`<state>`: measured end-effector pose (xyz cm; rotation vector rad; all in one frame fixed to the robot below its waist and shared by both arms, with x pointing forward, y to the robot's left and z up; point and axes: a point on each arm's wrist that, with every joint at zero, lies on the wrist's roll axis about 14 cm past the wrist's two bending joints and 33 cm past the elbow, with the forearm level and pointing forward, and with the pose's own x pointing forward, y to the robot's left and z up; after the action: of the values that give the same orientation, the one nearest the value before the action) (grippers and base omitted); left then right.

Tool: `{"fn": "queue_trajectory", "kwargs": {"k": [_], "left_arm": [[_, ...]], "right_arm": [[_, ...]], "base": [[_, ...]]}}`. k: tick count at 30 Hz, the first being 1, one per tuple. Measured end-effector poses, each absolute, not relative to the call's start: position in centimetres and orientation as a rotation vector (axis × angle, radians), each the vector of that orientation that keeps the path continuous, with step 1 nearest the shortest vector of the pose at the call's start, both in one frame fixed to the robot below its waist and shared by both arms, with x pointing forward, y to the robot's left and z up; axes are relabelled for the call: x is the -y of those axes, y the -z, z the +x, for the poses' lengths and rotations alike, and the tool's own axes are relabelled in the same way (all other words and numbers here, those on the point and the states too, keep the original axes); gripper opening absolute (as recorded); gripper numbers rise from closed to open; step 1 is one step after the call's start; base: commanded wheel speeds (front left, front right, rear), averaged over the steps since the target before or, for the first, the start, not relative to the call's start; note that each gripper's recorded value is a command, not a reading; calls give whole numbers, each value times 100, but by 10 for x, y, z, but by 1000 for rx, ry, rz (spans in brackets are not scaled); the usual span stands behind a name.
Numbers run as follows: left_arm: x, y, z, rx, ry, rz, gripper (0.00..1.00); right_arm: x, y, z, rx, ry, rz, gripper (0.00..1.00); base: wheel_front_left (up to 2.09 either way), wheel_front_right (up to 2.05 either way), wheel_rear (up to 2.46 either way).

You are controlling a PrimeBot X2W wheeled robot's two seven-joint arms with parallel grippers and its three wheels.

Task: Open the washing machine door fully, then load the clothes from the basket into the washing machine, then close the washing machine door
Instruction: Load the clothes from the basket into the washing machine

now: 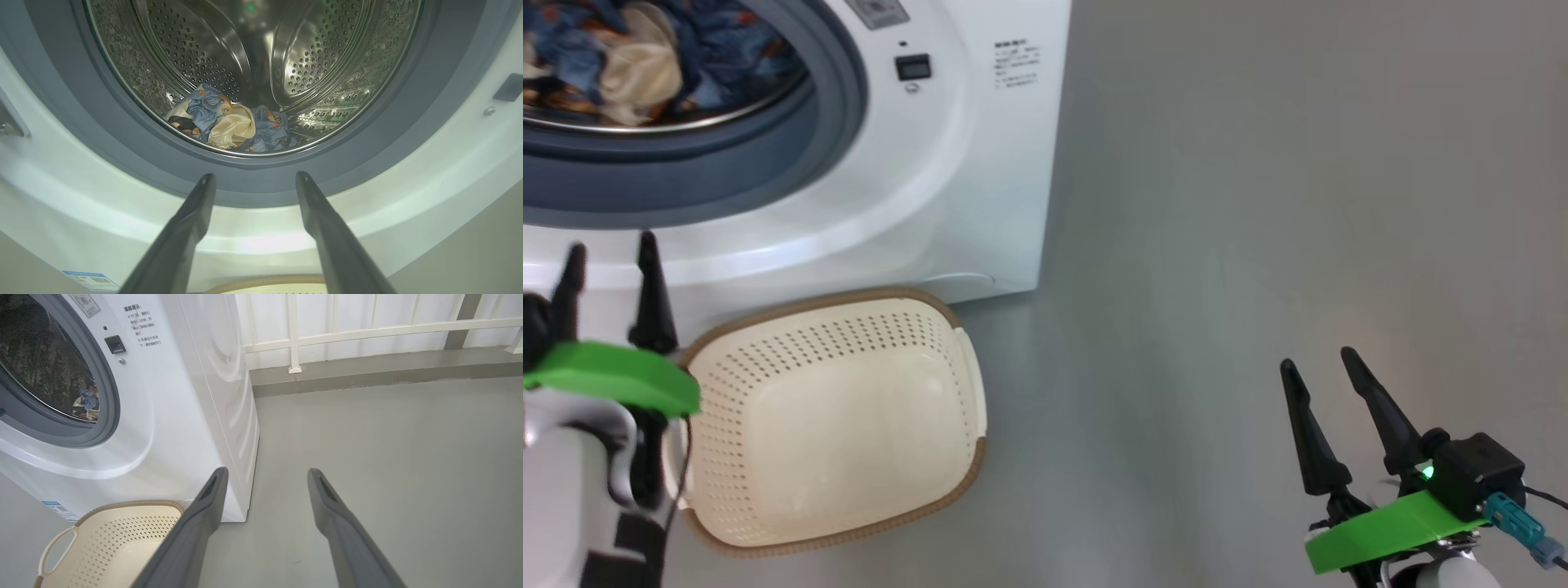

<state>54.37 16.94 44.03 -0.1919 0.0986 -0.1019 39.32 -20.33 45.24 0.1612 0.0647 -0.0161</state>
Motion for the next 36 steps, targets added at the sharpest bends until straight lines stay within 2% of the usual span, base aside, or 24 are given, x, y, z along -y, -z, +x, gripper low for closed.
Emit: {"fn": "queue_trajectory", "kwargs": {"k": [20, 36], "left_arm": [[-203, -457, 432, -68, 7, -184, 100], [-211, -450, 369, -89, -23, -180, 100]], "right_arm": [[197, -476, 364, -16, -42, 134, 100], [204, -483, 342, 1, -32, 123, 100]], "base": [[0, 0, 0], [0, 0, 0]]}}
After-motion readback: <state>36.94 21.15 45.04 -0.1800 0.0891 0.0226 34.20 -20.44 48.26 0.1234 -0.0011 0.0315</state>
